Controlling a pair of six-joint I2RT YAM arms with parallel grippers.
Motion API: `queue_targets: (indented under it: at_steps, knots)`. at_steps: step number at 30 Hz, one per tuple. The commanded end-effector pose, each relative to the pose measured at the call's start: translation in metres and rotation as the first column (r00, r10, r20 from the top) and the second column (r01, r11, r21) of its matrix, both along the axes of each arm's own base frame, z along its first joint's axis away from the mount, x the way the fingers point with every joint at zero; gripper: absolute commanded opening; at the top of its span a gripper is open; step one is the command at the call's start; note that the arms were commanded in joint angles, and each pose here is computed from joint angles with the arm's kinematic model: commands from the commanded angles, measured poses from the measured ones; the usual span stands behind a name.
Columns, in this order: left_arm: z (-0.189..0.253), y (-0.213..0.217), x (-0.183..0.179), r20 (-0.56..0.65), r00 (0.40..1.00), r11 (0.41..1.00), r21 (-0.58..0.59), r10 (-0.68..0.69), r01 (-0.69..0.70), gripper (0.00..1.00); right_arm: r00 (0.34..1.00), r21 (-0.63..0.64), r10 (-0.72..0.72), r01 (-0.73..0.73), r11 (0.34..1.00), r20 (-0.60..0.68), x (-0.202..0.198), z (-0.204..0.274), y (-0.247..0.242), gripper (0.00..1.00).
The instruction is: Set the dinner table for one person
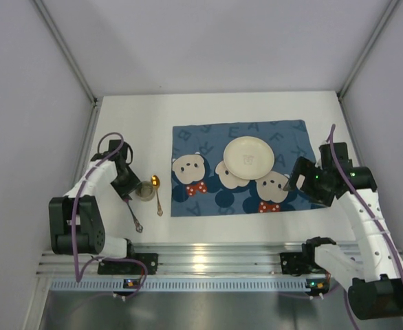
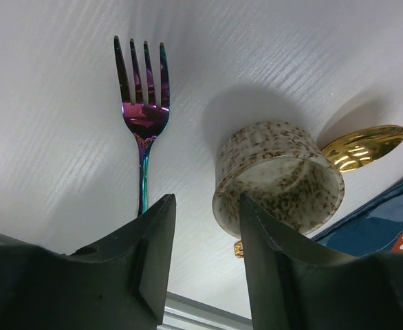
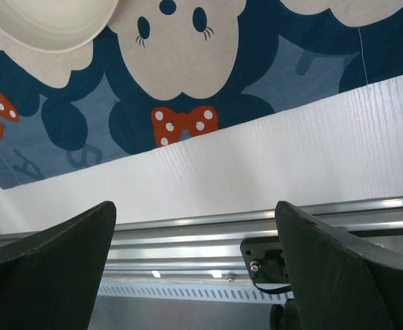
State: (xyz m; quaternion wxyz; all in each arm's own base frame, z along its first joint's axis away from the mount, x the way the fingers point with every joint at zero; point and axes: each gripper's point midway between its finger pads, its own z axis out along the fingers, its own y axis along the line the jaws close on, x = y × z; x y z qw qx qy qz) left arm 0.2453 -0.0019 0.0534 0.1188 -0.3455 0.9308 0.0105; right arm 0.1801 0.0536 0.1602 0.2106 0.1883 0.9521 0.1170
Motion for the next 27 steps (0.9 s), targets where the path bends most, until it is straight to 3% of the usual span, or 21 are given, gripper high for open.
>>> queue_targets:
  at_steps: [1, 7, 12, 19, 25, 27]
  knots:
    - [-0.008, -0.004, 0.008, 0.027, 1.000, 1.000, -0.024, -0.007, 0.007, 0.46, 1.000, -0.013, 0.011, -0.011, 1.000, 0.029, 0.000, 0.002, 0.000, 1.00]
    - [-0.028, -0.010, 0.010, 0.014, 1.000, 0.998, -0.055, -0.020, 0.020, 0.29, 1.000, -0.016, 0.014, -0.013, 1.000, 0.015, -0.001, -0.003, 0.000, 1.00]
    - [-0.036, -0.009, 0.009, -0.004, 0.999, 0.998, -0.050, -0.034, 0.034, 0.01, 1.000, -0.016, 0.014, -0.013, 1.000, 0.015, 0.001, -0.002, 0.000, 1.00]
    - [0.030, -0.006, 0.045, 0.142, 0.987, 0.997, 0.017, -0.080, 0.079, 0.00, 0.990, 0.067, 0.092, -0.100, 0.993, 0.109, 0.016, 0.029, 0.022, 1.00]
    - [0.101, -0.069, 0.093, 0.273, 0.933, 0.972, 0.076, -0.235, 0.223, 0.00, 0.939, 0.207, 0.230, -0.286, 0.936, 0.257, 0.044, 0.089, 0.074, 1.00]
    - [0.112, -0.113, 0.106, 0.294, 0.904, 0.949, 0.053, -0.312, 0.310, 0.00, 0.929, 0.225, 0.264, -0.324, 0.919, 0.259, 0.054, 0.100, 0.090, 1.00]
